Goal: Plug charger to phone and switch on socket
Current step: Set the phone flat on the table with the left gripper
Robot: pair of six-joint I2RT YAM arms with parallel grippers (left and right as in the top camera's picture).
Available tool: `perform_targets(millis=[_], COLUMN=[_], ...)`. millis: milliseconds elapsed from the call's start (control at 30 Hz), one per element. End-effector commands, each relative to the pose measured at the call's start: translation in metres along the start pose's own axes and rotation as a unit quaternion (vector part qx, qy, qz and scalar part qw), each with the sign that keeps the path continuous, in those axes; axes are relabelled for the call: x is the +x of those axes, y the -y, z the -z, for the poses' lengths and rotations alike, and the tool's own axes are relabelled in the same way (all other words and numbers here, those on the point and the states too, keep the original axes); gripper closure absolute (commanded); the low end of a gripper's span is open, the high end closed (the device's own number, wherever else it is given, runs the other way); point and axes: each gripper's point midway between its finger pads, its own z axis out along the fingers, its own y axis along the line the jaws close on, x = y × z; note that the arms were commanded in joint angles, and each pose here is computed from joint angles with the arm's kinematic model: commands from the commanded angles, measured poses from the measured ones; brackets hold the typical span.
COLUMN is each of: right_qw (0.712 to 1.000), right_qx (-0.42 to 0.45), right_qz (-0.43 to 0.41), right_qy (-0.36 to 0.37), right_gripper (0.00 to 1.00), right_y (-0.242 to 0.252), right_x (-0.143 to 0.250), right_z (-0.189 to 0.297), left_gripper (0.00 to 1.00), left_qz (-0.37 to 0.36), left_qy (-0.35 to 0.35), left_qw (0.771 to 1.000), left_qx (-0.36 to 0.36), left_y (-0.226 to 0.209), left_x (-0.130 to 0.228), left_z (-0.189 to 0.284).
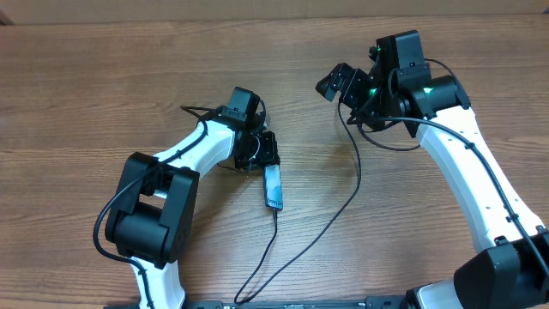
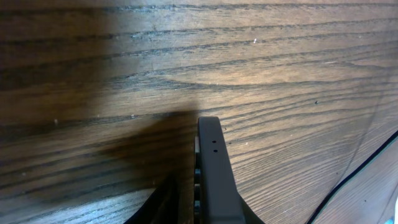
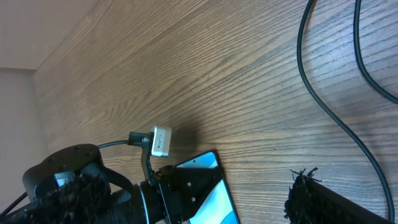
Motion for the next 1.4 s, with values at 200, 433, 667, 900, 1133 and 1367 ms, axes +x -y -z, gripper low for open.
perform_targets(millis=[200,433,667,900,1133,1367], right_qw=[1.0,1.0,1.0,1.0,1.0,1.0], right_qx=[-0.006,-0.006,-0.006,-0.006,-0.006,-0.006], right_qz=[0.01,0.01,0.01,0.01,0.01,0.01], right_qy=[0.018,0.018,0.018,0.018,0.018,0.018], right_gripper=[0.02,0.02,0.02,0.02,0.02,0.02], right_y=[-0.0065,-0.0065,-0.0065,-0.0064,-0.0064,-0.0064], right_x=[-0.0042,-0.0042,-0.0042,-0.0043,-0.0042,-0.0041], right_z=[0.0097,0.0097,0.0097,0.0097,0.0097,0.0097], left_gripper=[0.78,0.75,0.73,0.73,0.71,0.71], left_qz=[-0.004,-0.004,-0.004,-0.003,-0.003,-0.003], left_qy=[-0.004,-0.005,-0.005,-0.01,-0.01,-0.01], left_qw=[1.0,1.0,1.0,1.0,1.0,1.0], left_qx=[0.011,0.01,0.01,0.019,0.018,0.018], left_y=[0.0067,0.0065,0.0065,0.0094,0.0093,0.0092], left_x=[0.0055,0.0058,0.0059,0.0076,0.0077,0.0076], left_z=[0.002,0.002,0.002,0.0021,0.0021,0.0021])
